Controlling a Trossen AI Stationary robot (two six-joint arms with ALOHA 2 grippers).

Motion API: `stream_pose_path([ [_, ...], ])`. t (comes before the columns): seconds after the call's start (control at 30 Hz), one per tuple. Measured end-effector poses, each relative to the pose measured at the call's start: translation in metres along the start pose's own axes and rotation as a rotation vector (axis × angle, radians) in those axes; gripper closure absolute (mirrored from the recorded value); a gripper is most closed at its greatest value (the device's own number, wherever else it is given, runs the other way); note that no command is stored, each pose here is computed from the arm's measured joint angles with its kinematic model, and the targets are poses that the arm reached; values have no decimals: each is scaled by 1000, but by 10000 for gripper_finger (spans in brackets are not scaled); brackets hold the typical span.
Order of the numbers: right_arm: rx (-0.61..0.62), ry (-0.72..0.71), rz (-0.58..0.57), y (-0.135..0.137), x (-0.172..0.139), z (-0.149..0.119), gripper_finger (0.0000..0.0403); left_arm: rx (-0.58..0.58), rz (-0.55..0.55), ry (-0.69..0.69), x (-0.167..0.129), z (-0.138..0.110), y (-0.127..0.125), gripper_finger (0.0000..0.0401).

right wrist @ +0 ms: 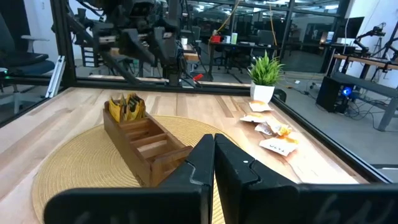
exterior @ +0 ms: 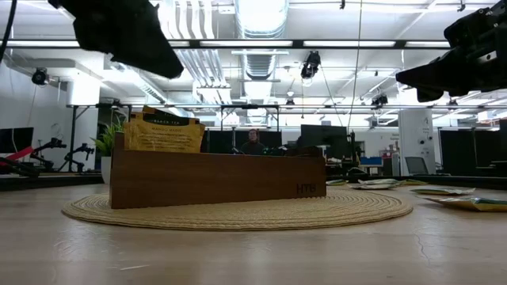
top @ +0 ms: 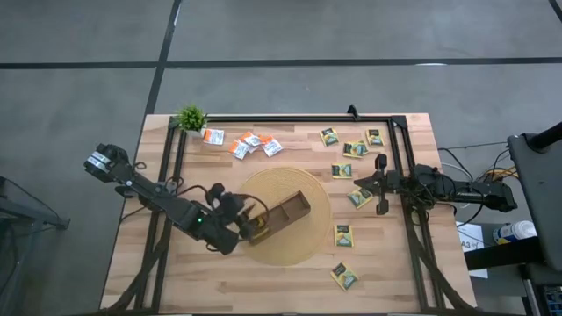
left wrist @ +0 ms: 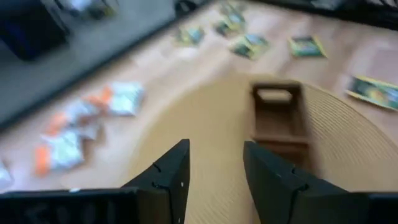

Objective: Pick & Place Tea
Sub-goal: Put the orange tea sachet into the mid section of the wooden organizer

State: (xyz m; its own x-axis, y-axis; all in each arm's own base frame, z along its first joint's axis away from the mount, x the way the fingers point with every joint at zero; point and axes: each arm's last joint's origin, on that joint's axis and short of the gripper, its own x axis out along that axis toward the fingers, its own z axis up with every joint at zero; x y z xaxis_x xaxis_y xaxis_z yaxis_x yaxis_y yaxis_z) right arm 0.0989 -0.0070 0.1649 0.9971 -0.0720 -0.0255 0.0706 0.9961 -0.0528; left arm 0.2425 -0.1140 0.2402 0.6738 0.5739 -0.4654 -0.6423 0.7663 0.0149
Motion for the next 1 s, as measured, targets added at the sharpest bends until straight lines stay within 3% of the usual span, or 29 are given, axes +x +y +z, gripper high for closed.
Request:
stream_pose_path([
  [0.27, 0, 0, 0, 0, 0, 0, 394, 51, 148, -148, 4, -5, 9, 257],
  [0.37, 0, 0, 0, 0, 0, 0, 394, 158, 288, -281, 5, -6, 15, 257],
  [0.47, 0, 0, 0, 0, 0, 0, 394, 166, 411, -415, 7, -6, 21, 257],
  [1.0, 0, 0, 0, 0, 0, 0, 394, 321, 716, -295, 55, 7, 67, 257],
])
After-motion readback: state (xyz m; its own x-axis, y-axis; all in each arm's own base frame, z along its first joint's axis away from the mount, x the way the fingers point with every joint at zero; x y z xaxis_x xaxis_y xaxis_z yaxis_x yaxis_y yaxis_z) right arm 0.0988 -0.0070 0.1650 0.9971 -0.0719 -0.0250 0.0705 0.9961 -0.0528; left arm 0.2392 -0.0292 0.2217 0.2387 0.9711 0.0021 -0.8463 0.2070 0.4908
